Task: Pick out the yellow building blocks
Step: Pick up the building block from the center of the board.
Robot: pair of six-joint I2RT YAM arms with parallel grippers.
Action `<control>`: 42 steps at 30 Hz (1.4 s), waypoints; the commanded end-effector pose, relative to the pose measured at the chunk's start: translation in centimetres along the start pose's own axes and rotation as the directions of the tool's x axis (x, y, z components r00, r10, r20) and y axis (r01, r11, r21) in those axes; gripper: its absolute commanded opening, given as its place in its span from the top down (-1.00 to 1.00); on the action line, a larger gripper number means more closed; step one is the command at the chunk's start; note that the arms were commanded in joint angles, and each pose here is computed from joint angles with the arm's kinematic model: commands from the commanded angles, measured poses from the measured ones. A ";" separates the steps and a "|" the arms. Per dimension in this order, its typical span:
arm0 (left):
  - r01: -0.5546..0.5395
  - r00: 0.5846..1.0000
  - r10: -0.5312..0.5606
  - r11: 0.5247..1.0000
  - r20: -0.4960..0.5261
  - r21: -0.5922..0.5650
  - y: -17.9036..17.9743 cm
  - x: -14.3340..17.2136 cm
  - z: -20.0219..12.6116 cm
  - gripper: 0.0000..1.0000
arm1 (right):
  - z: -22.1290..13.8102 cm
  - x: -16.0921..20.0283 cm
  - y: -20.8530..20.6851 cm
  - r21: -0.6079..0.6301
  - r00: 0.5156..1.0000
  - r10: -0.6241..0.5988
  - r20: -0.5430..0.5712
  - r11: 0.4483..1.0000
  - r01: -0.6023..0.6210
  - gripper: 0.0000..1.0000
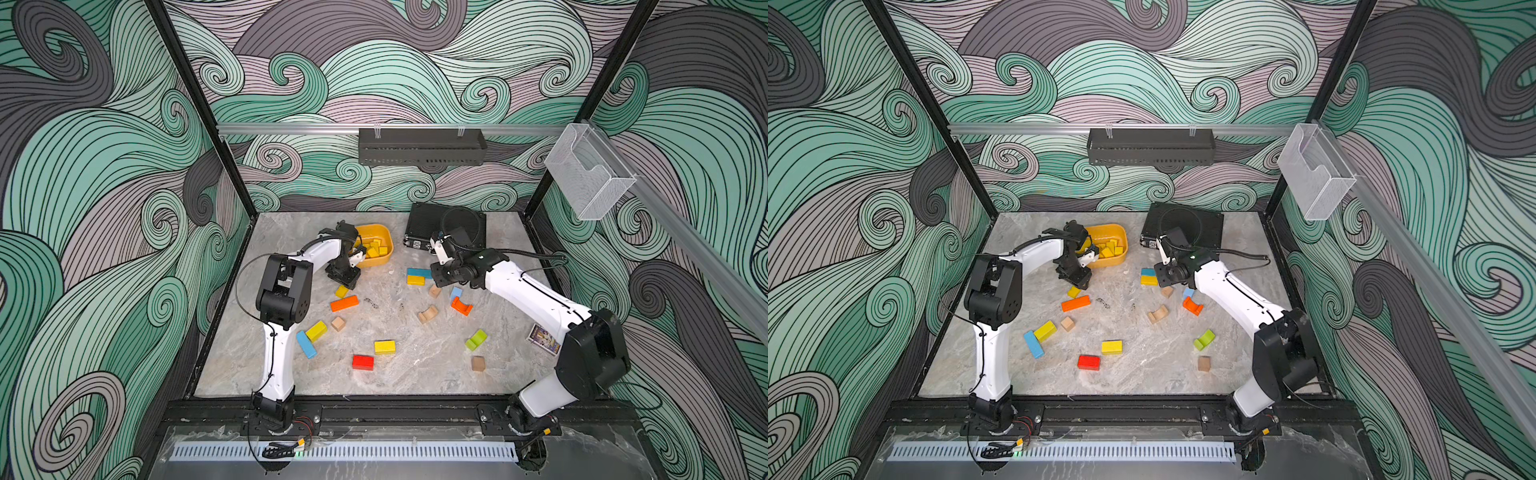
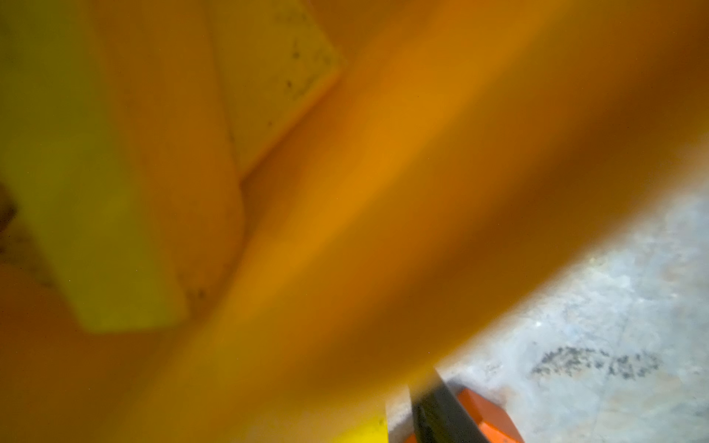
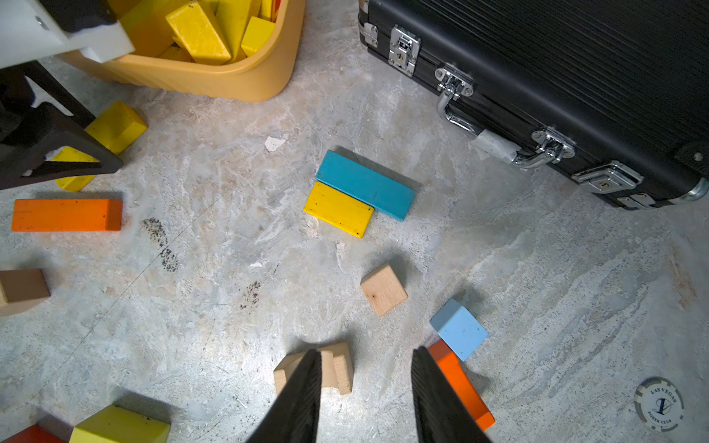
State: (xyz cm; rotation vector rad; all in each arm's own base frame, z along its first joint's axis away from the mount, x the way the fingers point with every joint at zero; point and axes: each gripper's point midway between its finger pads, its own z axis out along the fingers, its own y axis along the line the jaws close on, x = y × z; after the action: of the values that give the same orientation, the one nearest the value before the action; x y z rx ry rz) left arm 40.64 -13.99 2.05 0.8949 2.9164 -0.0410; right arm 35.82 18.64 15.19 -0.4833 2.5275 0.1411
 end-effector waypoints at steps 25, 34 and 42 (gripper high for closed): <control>-0.006 0.998 0.006 1.000 -0.055 0.004 -1.2 2.5 -3.0 0.73 | -0.4 -0.6 -0.7 0.016 0.999 0.010 0.030 1.000 -0.010 0.17; -0.023 0.999 0.026 0.997 -0.029 0.070 -2.8 3.1 -6.7 0.82 | 0.1 -1.0 -0.4 -0.001 0.999 0.016 0.030 1.000 -0.016 0.17; -0.056 0.998 0.055 0.998 0.028 0.031 -2.4 3.0 -11.3 0.81 | 0.6 -1.2 -0.5 -0.008 1.000 0.019 0.024 1.000 -0.018 0.16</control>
State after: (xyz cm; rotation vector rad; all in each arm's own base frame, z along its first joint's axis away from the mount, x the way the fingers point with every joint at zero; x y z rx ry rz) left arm 35.99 -13.58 9.28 0.9558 2.9352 -0.0996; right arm 36.46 18.29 15.10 -0.4646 2.5199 0.1448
